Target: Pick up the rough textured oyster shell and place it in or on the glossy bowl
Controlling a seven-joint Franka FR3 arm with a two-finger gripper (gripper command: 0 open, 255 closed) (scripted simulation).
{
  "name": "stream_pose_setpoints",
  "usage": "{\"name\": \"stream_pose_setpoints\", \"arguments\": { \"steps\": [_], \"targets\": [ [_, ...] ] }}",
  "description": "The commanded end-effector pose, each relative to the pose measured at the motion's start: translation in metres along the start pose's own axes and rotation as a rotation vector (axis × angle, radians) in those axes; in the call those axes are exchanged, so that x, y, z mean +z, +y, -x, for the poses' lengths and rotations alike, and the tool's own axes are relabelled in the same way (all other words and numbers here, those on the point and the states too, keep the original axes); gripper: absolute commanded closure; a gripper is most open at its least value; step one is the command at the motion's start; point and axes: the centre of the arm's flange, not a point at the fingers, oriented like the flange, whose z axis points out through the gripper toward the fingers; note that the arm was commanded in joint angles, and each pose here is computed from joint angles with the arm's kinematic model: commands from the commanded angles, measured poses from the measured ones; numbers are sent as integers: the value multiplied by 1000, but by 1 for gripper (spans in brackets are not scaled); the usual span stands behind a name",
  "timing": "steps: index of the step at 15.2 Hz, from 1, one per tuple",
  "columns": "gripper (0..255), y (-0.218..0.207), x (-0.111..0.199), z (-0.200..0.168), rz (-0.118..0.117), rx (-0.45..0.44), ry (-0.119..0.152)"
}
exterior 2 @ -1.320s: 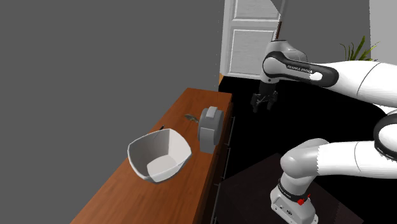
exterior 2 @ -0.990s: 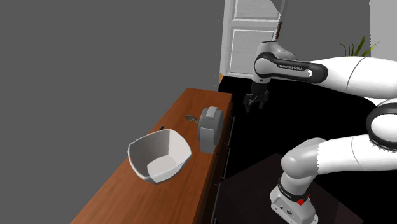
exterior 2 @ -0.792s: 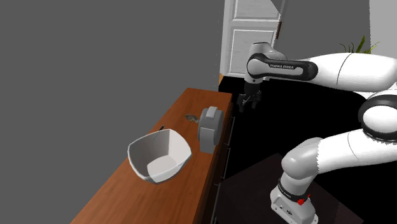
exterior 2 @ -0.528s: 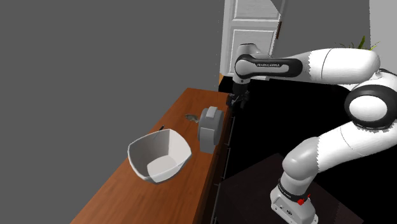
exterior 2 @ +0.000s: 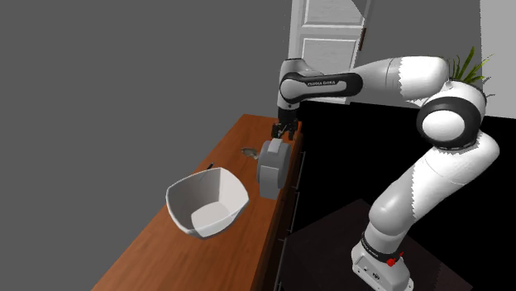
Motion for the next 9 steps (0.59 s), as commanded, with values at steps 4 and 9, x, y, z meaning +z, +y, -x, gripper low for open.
{"name": "stream_pose_setpoints", "arguments": {
  "steps": [4, 9],
  "targets": [
    [0, -44, 14, -52, -9, -105, 0],
    [0, -93, 24, -94, -17, -209, 0]
  ]
}}
